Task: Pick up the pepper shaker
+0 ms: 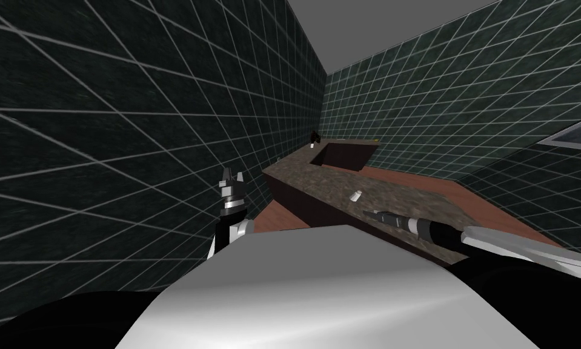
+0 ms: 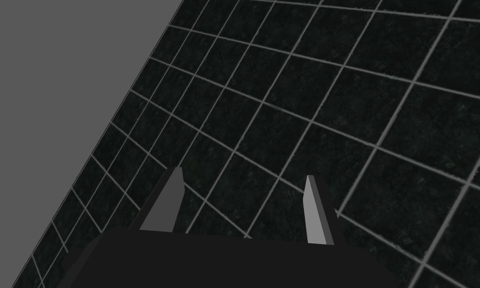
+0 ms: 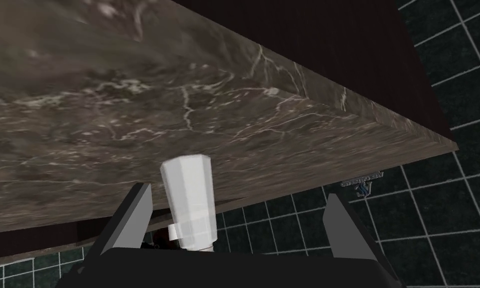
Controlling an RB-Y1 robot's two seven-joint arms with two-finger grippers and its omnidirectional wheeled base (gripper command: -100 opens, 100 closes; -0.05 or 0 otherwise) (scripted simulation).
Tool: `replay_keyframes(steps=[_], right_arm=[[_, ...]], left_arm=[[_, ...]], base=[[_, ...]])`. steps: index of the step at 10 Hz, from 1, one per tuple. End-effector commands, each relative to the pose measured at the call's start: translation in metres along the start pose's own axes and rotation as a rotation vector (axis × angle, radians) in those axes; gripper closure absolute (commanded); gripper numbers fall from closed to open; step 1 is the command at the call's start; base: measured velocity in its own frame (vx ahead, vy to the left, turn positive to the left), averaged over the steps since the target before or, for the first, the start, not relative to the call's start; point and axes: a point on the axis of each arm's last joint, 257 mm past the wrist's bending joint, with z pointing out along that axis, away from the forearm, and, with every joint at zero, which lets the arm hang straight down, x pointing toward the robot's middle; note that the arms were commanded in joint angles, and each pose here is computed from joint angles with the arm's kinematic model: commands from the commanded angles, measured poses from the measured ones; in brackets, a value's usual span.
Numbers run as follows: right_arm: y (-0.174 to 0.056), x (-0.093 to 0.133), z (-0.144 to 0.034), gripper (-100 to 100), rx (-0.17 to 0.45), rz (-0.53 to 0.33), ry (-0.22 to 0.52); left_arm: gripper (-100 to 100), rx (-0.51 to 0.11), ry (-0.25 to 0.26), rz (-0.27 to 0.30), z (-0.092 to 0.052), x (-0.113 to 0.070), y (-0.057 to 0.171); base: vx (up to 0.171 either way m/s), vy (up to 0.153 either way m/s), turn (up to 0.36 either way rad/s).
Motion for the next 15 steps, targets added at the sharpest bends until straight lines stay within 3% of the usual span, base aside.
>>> replay_keyframes(steps=[1, 3, 4, 7, 12, 13, 14, 15], right_arm=[[-0.007, 0.003, -0.006, -100, 0.016, -0.026, 0.031], [-0.033, 0.009, -0.021, -100, 0.067, -0.071, 0.103], [-0.033, 0.008, -0.021, -100, 0.067, -0.076, 0.106], [-0.061, 0.007, -0.039, -100, 0.123, -0.145, 0.195], [-0.074, -0.001, -0.046, -100, 0.149, -0.191, 0.24], [-0.075, -0.001, -0.047, 0, 0.15, -0.194, 0.242], [-0.078, 0.012, -0.047, -100, 0.16, -0.182, 0.238], [-0.079, 0.018, -0.047, -100, 0.163, -0.177, 0.236]], left_arm=[[0, 0.0, 0.0, 0.0, 0.0, 0.0, 0.0], [0, 0.0, 0.0, 0.0, 0.0, 0.0, 0.0], [0, 0.0, 0.0, 0.0, 0.0, 0.0, 0.0], [0, 0.0, 0.0, 0.0, 0.0, 0.0, 0.0], [0, 0.0, 0.0, 0.0, 0.0, 0.0, 0.0], [0, 0.0, 0.0, 0.0, 0.0, 0.0, 0.0], [0, 0.0, 0.0, 0.0, 0.0, 0.0, 0.0], [0, 0.0, 0.0, 0.0, 0.0, 0.0, 0.0]], base=[[0.082, 0.018, 0.036], [0.084, 0.022, 0.069], [0.081, 0.014, 0.039], [0.078, 0.031, 0.073], [0.046, 0.025, 0.027], [0.0, 0.0, 0.0], [-0.004, -0.007, 0.047], [-0.004, -0.006, 0.05]])
